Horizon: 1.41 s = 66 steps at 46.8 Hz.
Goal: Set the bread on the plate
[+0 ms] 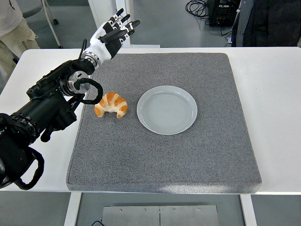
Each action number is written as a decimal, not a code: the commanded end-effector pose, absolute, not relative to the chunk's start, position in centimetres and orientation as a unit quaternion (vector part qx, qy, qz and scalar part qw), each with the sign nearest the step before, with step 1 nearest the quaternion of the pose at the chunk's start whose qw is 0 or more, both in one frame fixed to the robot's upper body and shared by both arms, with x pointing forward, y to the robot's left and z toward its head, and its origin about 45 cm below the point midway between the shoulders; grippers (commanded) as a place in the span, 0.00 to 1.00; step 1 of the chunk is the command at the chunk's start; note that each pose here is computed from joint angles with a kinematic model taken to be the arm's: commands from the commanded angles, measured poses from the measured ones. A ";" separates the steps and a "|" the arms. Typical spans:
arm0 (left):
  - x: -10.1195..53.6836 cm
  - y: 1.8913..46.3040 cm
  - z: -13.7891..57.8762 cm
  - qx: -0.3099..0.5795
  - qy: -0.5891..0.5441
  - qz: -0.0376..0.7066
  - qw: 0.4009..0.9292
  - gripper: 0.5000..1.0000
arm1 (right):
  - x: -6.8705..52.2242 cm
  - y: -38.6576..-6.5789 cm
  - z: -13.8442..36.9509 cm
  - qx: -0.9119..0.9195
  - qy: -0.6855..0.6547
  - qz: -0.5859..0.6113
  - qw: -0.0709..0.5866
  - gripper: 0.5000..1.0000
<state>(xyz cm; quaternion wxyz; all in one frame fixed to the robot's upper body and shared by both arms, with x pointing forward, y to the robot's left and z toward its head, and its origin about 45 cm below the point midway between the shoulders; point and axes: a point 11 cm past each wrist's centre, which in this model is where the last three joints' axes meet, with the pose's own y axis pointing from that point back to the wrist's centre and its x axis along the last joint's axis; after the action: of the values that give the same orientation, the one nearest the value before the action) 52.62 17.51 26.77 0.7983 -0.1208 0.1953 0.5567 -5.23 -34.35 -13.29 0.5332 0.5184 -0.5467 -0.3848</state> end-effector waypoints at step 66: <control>52.5 18.3 30.2 -0.119 0.162 0.554 0.808 0.98 | -5.2 -34.4 -13.3 0.518 -0.547 -0.385 0.533 1.00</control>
<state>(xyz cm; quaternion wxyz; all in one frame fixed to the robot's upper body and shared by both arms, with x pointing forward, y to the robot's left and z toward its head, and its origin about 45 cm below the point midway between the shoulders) 52.67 18.32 29.78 0.8057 -0.1181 0.1653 0.5565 -5.25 -34.35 -13.29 0.5332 0.5183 -0.5465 -0.3851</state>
